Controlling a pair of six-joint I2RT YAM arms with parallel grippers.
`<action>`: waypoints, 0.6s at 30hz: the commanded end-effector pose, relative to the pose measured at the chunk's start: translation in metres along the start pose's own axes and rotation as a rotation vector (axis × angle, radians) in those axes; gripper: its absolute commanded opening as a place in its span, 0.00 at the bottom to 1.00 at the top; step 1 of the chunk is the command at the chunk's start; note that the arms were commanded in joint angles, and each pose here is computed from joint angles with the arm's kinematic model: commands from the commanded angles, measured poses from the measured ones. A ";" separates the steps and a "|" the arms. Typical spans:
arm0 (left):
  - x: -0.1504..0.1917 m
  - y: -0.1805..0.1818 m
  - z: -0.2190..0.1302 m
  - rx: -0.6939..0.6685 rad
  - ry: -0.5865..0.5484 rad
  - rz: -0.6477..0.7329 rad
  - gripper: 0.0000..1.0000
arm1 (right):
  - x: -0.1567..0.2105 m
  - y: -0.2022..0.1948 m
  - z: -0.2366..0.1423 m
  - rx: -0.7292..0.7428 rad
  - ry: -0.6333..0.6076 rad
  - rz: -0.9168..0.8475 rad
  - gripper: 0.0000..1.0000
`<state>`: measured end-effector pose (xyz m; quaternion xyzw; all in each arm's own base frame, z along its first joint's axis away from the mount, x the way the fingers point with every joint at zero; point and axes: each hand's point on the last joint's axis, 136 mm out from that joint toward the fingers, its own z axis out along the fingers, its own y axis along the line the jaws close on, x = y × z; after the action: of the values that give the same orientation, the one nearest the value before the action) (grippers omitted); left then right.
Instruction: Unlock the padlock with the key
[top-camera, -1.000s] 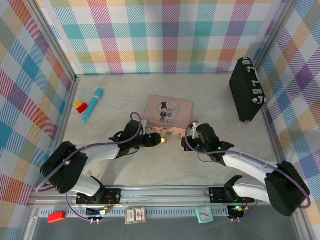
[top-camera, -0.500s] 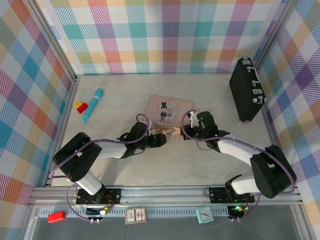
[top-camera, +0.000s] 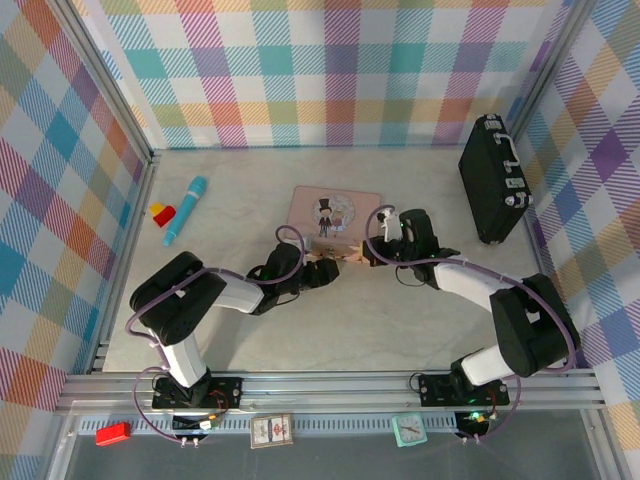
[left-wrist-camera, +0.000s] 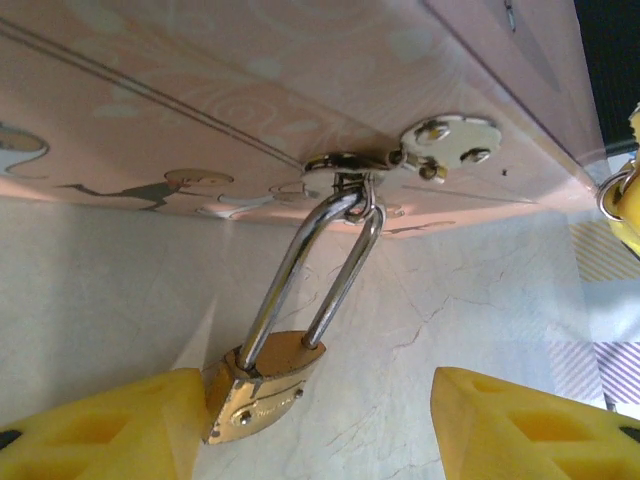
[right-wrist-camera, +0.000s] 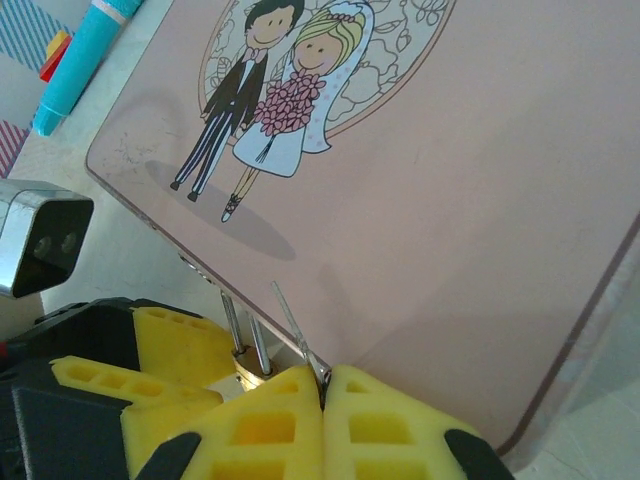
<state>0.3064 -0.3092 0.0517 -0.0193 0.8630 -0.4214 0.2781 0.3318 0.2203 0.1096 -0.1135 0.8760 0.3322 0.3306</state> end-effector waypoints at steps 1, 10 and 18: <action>-0.007 -0.007 0.010 0.008 -0.033 0.015 0.61 | -0.017 0.003 -0.012 -0.015 -0.057 -0.024 0.00; -0.006 -0.003 0.023 -0.022 -0.007 0.058 0.56 | -0.019 0.003 -0.015 -0.045 -0.069 -0.008 0.00; -0.002 -0.006 0.030 -0.037 0.005 0.080 0.44 | -0.014 0.005 -0.007 -0.086 -0.050 0.024 0.00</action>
<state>0.3238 -0.3256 0.0471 -0.0035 0.8668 -0.4030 0.2938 0.3390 0.2136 0.1252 -0.1058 0.8619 0.3538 0.3474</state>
